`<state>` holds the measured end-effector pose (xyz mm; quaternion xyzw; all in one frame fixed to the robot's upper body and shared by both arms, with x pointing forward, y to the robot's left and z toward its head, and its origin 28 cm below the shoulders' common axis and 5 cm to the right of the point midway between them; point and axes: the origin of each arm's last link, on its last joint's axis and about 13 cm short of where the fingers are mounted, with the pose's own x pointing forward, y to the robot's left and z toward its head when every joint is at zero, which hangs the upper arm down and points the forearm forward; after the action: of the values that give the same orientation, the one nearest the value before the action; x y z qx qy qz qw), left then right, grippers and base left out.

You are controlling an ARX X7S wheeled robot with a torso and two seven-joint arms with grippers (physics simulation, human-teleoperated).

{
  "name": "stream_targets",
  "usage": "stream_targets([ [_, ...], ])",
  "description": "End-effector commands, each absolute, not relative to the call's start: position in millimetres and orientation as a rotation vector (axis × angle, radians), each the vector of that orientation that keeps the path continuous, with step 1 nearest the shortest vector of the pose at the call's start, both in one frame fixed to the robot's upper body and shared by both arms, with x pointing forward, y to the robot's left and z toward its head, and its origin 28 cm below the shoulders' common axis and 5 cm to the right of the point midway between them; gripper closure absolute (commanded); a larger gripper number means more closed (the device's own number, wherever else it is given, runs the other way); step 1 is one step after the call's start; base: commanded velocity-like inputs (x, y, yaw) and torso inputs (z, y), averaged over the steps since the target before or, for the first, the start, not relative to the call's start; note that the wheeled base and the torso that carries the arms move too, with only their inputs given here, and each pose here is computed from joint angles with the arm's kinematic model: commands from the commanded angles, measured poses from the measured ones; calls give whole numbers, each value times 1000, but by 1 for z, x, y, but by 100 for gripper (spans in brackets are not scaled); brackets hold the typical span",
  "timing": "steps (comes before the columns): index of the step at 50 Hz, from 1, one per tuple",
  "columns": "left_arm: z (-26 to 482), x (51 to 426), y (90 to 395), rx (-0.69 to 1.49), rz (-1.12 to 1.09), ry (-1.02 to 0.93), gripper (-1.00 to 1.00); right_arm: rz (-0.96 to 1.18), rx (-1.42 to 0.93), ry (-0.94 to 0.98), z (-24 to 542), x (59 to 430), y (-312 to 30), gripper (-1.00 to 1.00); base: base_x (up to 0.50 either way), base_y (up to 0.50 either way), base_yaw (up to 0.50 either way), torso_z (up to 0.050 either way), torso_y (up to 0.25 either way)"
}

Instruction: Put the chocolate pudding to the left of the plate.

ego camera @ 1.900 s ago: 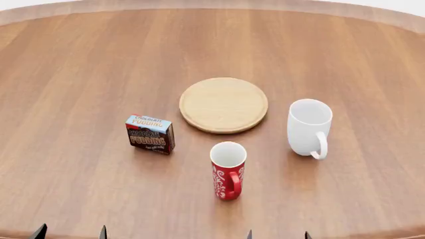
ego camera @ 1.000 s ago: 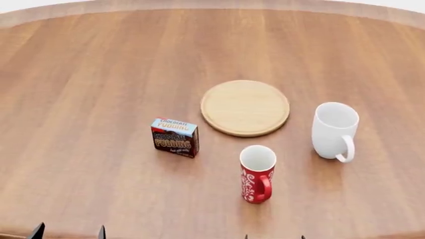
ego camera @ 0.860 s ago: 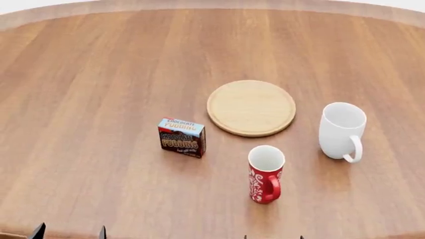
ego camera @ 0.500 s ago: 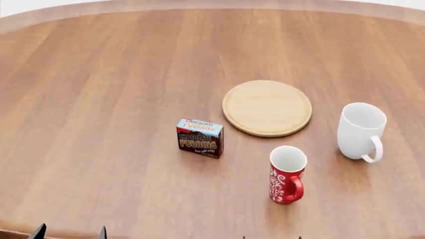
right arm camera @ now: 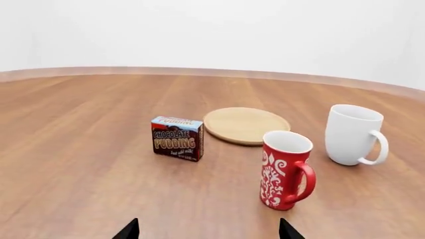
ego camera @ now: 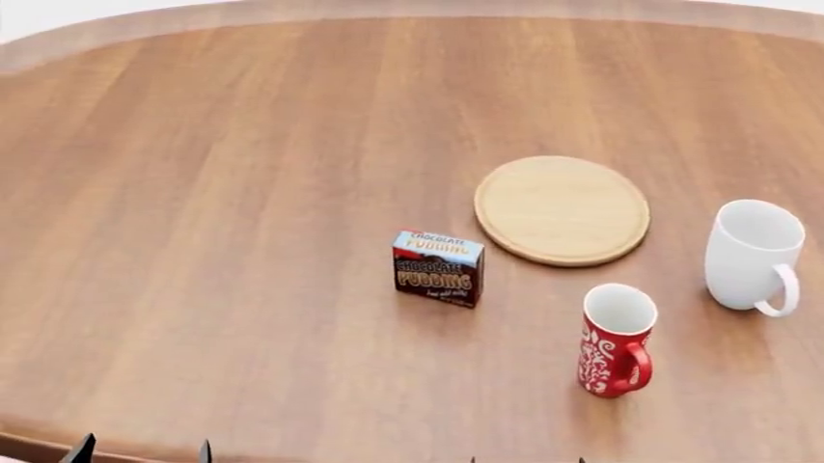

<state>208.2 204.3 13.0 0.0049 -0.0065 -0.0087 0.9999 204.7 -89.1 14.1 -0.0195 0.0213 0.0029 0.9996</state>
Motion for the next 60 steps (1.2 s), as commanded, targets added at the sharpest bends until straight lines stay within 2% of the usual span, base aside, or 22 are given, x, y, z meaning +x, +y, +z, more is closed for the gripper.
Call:
stream_targets([
  [1, 13, 208, 204, 13, -19, -9, -100, 7, -44, 44, 14, 205, -89, -100, 0, 191, 0, 0, 0],
  [19, 13, 207, 204, 11, -20, -14, -100, 13, -34, 42, 15, 203, -89, -100, 0, 306, 0, 0, 0],
  [30, 15, 206, 203, 25, -10, -23, -100, 12, -17, 36, 17, 202, -89, -100, 0, 26, 0, 0, 0],
  [40, 43, 183, 204, 152, 115, -189, -100, -92, -82, -138, 42, 182, -92, -100, 14, 0, 0, 0, 0],
  [51, 71, 156, 205, 169, 139, -320, -100, -108, -90, -206, 69, 156, -93, -100, 146, 0, 0, 0, 0],
  [60, 68, 161, 205, 163, 137, -307, -100, -100, -89, -189, 66, 161, -93, -100, 300, 0, 0, 0, 0],
])
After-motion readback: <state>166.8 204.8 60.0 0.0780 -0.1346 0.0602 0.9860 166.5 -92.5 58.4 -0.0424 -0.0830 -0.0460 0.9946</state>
